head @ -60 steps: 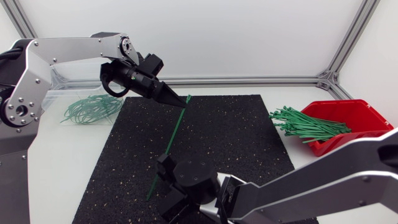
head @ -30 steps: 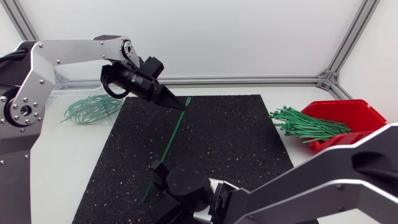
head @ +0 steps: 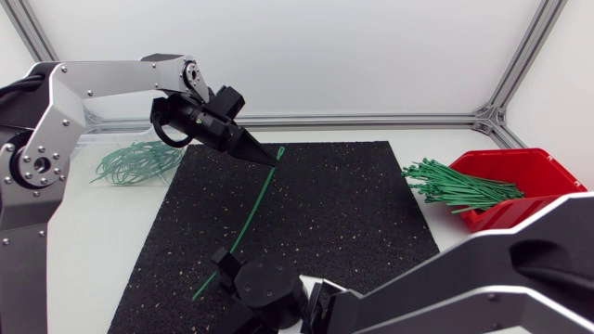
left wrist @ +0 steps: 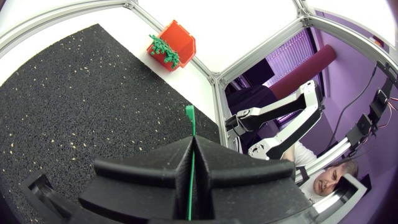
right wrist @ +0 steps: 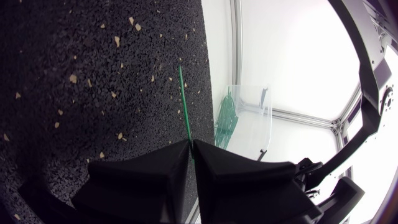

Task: Take a green cable tie from the red box, thread the tail through the head to close it, then place it in the transparent bin on the left.

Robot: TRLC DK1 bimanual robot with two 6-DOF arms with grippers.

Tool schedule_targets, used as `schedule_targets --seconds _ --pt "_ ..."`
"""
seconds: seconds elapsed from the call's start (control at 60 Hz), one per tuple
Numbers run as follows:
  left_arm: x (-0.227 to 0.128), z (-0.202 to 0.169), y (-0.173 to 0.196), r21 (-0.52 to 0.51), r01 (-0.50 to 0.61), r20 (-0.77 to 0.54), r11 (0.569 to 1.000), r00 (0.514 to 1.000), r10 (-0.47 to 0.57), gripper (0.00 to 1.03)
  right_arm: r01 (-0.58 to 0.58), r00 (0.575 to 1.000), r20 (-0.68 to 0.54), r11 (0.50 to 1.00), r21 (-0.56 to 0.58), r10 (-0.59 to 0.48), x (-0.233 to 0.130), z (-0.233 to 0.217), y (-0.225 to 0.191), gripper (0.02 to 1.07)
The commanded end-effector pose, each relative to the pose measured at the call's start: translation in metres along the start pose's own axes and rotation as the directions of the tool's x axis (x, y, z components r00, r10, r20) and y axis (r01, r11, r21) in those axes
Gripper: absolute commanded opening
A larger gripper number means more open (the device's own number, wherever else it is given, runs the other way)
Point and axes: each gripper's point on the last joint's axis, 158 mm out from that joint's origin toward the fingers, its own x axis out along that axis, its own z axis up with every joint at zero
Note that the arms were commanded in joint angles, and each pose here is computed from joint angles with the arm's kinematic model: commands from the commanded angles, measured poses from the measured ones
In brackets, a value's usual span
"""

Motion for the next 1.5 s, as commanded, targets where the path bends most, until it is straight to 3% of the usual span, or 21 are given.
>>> schedule_targets --seconds 0.0,0.667,1.117,1.483 --pt "0.002 0.002 0.003 0.015 0.015 0.005 1.0 1.0 -0.015 0.03 0.002 1.0 0.011 1.0 -0.007 -0.002 0.005 0.009 0.004 0.15" --pt "0.005 -0.002 0.001 0.022 0.03 -0.004 0.999 1.0 -0.03 0.03 0.021 1.0 0.013 1.0 0.008 -0.021 0.015 0.022 -0.003 0.11" --pt "-0.004 0.0 -0.005 0.052 0.015 0.01 0.999 1.0 -0.015 0.03 -0.028 0.999 -0.035 0.968 0.248 0.037 -0.002 -0.003 -0.01 0.08" --pt "-0.013 0.0 -0.008 0.104 -0.015 0.032 0.994 0.999 0.012 0.03 -0.08 0.99 -0.055 0.831 0.551 0.131 -0.024 -0.036 -0.024 0.08"
